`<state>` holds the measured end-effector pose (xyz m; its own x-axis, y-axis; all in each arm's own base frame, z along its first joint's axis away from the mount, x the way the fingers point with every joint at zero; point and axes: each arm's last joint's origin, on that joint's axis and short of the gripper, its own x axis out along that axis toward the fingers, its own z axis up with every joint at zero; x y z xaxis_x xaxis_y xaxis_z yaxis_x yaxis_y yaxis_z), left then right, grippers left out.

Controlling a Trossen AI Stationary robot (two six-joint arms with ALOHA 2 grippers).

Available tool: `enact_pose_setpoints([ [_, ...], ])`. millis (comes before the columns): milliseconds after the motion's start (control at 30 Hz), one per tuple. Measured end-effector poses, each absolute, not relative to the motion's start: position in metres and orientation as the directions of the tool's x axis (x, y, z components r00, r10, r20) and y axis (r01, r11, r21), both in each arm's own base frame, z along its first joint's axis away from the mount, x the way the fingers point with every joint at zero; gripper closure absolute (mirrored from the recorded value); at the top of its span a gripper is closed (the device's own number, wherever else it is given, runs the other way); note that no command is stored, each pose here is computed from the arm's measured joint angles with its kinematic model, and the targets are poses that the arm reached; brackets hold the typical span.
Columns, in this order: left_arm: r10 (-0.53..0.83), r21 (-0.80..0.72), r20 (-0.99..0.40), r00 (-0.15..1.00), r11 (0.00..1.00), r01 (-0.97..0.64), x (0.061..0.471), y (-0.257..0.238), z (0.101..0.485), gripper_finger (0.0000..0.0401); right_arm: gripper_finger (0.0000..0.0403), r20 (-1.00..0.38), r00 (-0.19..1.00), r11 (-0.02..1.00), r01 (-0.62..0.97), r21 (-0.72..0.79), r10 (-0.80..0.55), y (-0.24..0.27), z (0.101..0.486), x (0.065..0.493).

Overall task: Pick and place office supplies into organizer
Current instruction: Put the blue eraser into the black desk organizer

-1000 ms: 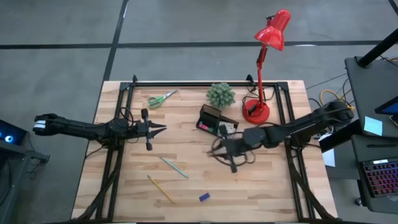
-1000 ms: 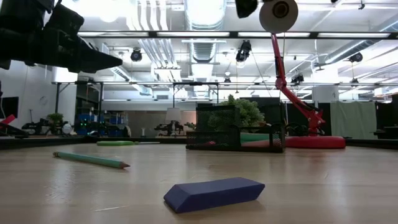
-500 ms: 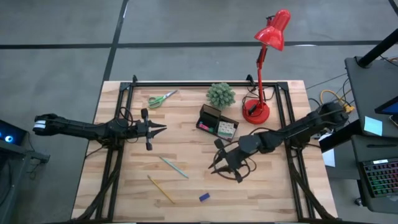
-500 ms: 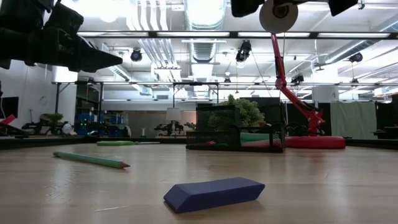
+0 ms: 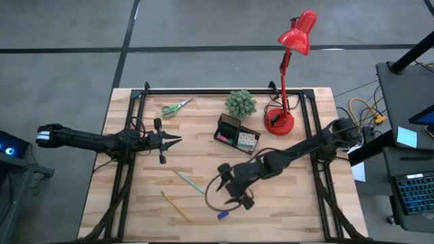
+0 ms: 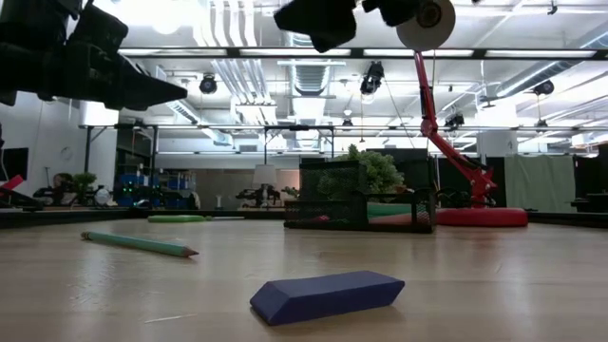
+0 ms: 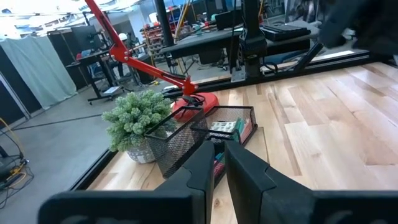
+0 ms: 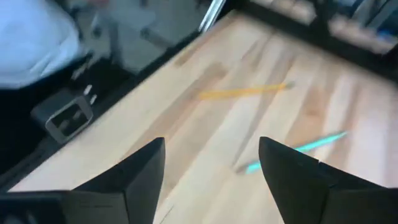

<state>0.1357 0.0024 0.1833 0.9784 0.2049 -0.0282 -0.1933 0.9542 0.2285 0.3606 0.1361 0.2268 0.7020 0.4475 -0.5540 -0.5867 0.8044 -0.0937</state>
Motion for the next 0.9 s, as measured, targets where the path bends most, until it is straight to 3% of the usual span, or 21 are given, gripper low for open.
enact_pose_setpoints([
  [167,0.205,0.229,-0.028,0.978,0.954,-0.193,0.136,0.002,0.183,0.0375,0.0151,-0.668,0.602,0.828,-0.56,0.038,0.438,0.155,0.236,0.372],
  [300,0.205,0.229,-0.029,0.978,0.954,-0.193,0.136,0.002,0.183,0.0375,0.0158,-0.737,0.53,0.822,-0.567,0.06,0.42,0.172,0.232,0.376],
  [900,0.205,0.23,-0.038,0.978,0.954,-0.191,0.136,0.002,0.182,0.0375,0.0182,-0.848,0.436,0.895,-0.436,0.094,0.302,0.192,0.194,0.384],
])
